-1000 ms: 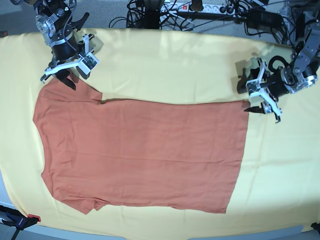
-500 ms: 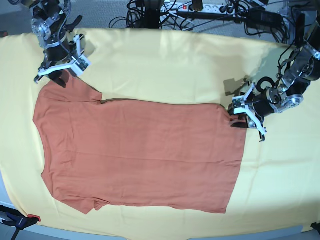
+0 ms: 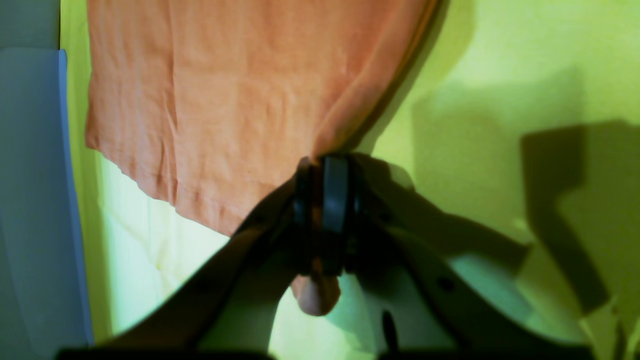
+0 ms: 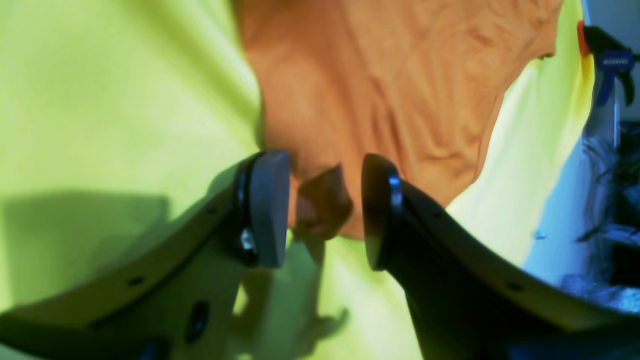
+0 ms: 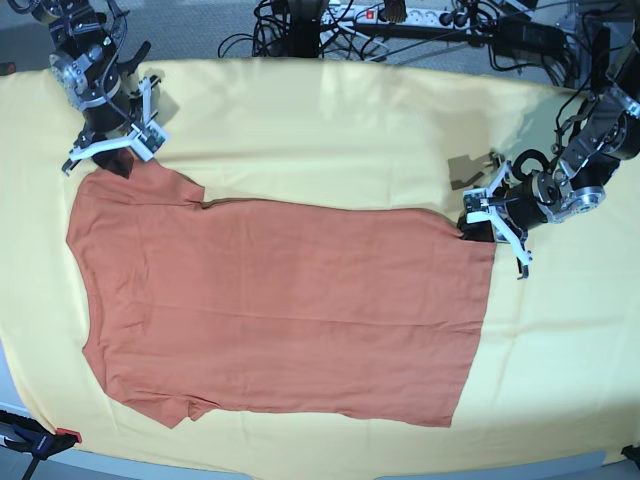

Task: Fold the T-shirt properly
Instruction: 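Pull the grasped shoulder corners apart to stretch the shirt flat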

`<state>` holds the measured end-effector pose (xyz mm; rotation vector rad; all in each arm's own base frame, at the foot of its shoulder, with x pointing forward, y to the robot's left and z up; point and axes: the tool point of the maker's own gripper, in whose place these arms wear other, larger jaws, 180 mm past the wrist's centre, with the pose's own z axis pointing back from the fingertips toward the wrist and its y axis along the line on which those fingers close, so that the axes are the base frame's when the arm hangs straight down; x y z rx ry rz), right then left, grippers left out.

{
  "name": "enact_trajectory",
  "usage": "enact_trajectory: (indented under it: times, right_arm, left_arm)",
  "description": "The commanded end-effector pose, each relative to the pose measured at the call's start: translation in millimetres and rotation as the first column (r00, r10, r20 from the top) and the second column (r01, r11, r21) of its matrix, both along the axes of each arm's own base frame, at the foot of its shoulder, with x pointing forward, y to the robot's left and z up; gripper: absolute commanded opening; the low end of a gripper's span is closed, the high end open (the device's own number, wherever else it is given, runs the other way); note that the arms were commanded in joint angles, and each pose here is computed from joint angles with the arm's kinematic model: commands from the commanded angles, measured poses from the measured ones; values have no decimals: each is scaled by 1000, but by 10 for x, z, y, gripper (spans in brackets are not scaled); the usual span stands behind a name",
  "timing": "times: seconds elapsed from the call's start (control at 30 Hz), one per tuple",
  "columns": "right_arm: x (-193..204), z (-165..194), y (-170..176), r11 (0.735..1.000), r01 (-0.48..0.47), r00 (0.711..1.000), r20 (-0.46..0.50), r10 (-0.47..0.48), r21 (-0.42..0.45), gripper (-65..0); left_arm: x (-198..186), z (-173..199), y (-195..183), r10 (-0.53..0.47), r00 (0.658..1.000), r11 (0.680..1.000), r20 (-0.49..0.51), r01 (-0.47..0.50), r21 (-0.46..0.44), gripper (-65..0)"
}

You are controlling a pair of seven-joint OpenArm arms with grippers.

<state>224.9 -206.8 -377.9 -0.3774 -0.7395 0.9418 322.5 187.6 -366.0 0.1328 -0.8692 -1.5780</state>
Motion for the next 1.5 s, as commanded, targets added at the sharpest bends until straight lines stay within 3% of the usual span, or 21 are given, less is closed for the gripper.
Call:
enact_trajectory:
  times: [0.0, 0.07, 0.13, 0.27, 0.43, 0.53, 0.67, 0.97, 1.07, 1.23, 1.47]
  right_arm:
    - [30, 17, -59, 1000, 8, 1000, -2, -8, -10, -331]
    - [12, -22, -16, 1000, -8, 999, -31, 8, 12, -259]
    - [33, -2, -33, 1000, 6, 1000, -15, -6, 13, -306]
    - [154, 161, -236, 993, 95, 992, 91, -89, -64, -650]
    - [241, 489, -235, 987, 144, 974, 186, -128, -76, -650]
    - [192, 579, -211, 988, 125, 978, 179, -106, -95, -650]
    - [47, 554, -230, 987, 76, 990, 130, -58, -141, -650]
    - [-460, 405, -409, 964, 11, 999, -45, -23, -264, -650]
    - [-603, 452, -336, 965, -17, 998, -68, -1, -261, -650]
    - [-821, 486, -193, 971, -61, 993, -115, 35, -232, -650]
    - [-1014, 445, -278, 961, -47, 987, -163, 2, -273, -650]
  left_arm:
    - [60, 62, 99, 10, 1000, 1000, 17, -11, 29, -642]
    - [59, 60, 102, 10, 1000, 999, 17, -11, 30, -642]
    - [59, 61, 105, 10, 1000, 999, 17, -11, 31, -642]
    - [78, 106, 93, 5, 1000, 1000, 27, -6, 27, -642]
    - [104, 329, -62, 1, 999, 999, 43, 1, -41, -650]
    - [89, 427, -46, 3, 998, 1000, 58, -3, -4, -650]
    - [13, 584, -46, 5, 999, 1000, 40, -4, -29, -650]
    - [-399, 718, 64, -127, 987, 989, -93, 134, 68, -650]
    - [-632, 711, 40, -165, 964, 984, -208, 176, 38, -650]
    - [-848, 776, -72, -167, 944, 986, -283, 154, -68, -650]
    - [-1243, 663, 27, -174, 905, 984, -388, 171, -42, -650]
